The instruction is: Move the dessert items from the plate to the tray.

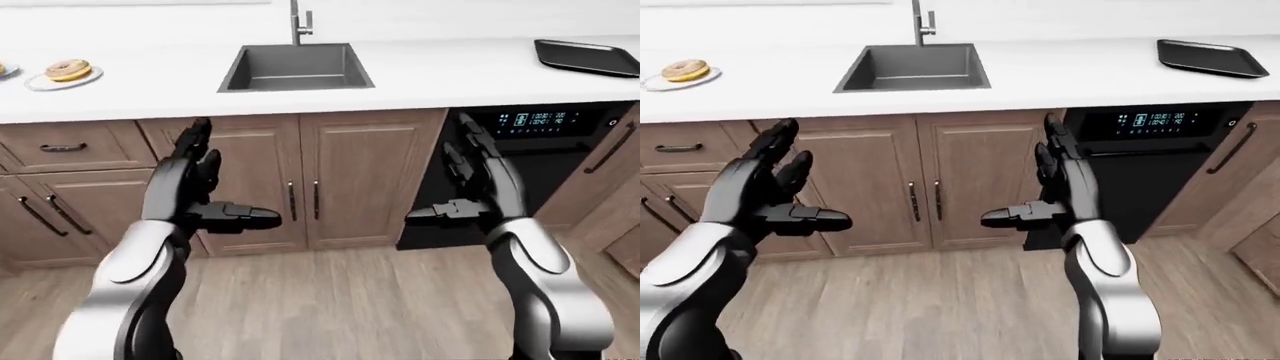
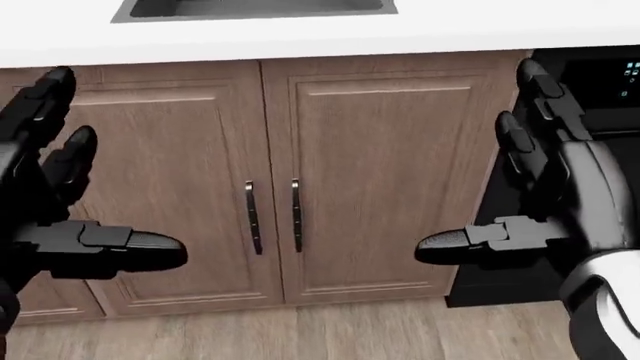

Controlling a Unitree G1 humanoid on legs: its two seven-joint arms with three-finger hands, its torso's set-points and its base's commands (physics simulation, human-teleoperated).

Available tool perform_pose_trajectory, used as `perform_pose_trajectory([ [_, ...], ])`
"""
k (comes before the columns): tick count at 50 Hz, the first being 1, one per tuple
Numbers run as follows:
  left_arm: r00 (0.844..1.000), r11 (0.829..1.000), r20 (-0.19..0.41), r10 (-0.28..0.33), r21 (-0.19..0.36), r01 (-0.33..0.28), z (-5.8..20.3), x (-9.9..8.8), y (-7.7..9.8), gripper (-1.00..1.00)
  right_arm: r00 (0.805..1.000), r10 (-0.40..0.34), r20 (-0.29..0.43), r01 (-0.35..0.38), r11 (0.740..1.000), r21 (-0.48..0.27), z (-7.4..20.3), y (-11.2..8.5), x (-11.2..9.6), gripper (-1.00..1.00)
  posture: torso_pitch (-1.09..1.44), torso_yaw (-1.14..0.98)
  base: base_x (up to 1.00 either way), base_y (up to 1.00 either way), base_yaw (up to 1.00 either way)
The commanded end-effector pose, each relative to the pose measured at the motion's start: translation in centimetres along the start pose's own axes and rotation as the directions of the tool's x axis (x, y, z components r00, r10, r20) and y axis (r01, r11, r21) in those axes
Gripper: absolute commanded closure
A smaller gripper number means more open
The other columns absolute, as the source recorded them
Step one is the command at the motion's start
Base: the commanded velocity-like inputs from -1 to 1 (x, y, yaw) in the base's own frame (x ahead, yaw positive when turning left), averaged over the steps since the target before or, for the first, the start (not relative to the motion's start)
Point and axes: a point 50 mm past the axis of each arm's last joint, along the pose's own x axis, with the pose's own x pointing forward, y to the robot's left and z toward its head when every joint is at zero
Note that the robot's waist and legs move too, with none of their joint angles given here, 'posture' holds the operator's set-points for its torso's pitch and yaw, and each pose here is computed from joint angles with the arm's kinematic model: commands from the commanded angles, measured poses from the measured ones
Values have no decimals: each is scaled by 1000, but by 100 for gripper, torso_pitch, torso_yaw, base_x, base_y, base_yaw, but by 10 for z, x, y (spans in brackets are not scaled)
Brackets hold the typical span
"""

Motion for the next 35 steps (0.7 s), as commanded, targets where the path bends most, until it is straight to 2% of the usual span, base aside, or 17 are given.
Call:
perform_pose_trajectory([
  [1,995,1000,100,24,10,-25,19,-5,4,-100,995,39,86,-38,999,-15,19,7,0,-100,0,0,0,70,0],
  [12,994,999,103,30,12,-31,23,-7,8,-100,993,54,104,-52,998,-22,26,10,1,-100,0,0,0,69,0],
  [35,995,1000,94,26,5,-26,21,-8,9,-100,992,61,106,-60,998,-10,24,11,-3,-100,0,0,0,75,0],
])
